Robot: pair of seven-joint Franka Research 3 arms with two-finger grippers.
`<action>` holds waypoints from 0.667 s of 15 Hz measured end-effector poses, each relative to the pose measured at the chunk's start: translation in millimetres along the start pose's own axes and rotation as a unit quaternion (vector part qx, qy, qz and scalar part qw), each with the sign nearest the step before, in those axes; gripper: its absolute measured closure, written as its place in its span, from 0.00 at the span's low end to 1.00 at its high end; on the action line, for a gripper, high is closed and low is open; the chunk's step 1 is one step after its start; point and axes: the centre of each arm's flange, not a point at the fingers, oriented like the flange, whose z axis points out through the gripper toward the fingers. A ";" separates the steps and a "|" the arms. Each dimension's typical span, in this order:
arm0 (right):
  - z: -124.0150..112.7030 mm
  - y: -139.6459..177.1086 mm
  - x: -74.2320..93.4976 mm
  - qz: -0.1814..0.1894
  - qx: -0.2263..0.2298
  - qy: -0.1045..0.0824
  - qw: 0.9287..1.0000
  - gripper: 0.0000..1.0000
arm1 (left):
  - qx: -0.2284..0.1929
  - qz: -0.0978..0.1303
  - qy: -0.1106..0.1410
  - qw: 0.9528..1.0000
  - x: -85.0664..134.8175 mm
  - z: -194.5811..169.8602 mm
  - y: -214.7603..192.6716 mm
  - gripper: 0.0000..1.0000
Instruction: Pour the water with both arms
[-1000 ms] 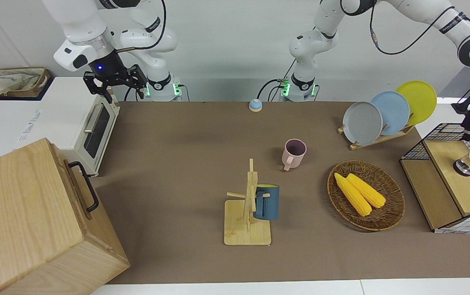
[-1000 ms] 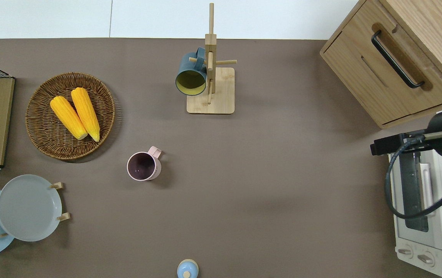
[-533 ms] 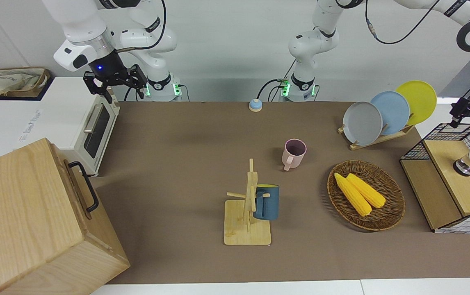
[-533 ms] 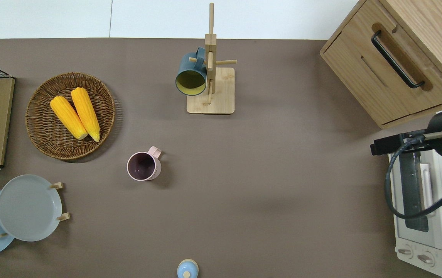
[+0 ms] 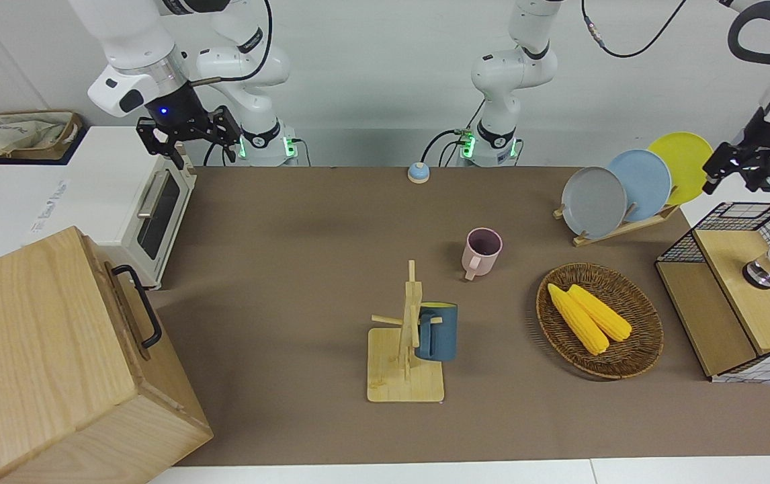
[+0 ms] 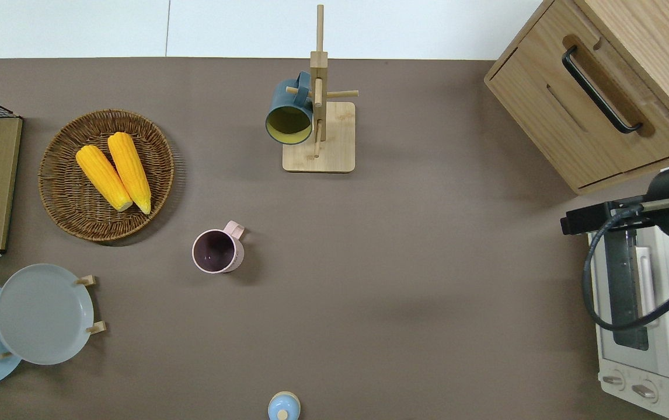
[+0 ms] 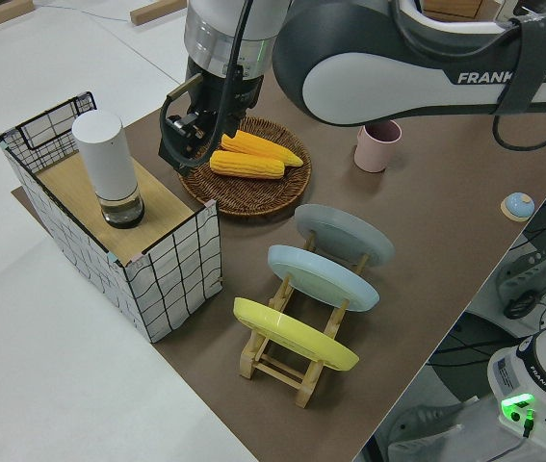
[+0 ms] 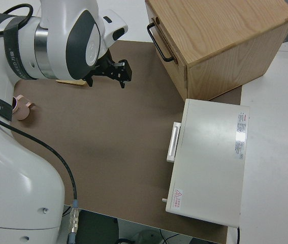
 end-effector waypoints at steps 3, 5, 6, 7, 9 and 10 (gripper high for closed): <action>0.0 0.0 0.0 0.000 0.000 0.000 1.000 0.00 | -0.009 0.032 -0.013 0.999 3.8 -11.4 48.4 0.00; 0.0 0.0 0.0 0.000 0.000 0.000 1.000 0.00 | -0.005 0.032 -0.021 0.999 6.5 -15.6 76.5 0.00; 0.0 0.0 0.0 0.000 0.000 0.000 1.000 0.00 | -0.003 0.030 -0.024 0.999 8.3 -16.4 91.5 0.00; 0.0 0.0 0.0 0.000 0.000 0.000 1.000 0.00 | -0.003 0.030 -0.027 0.999 10.1 -16.0 105.3 0.00; 0.0 0.0 0.0 0.000 0.000 0.000 1.000 0.00 | 0.001 0.046 -0.042 0.998 12.4 -12.5 138.1 0.00; 0.0 0.0 0.0 0.000 0.000 0.000 1.000 0.00 | 0.005 0.053 -0.047 0.997 13.1 -11.5 150.2 0.00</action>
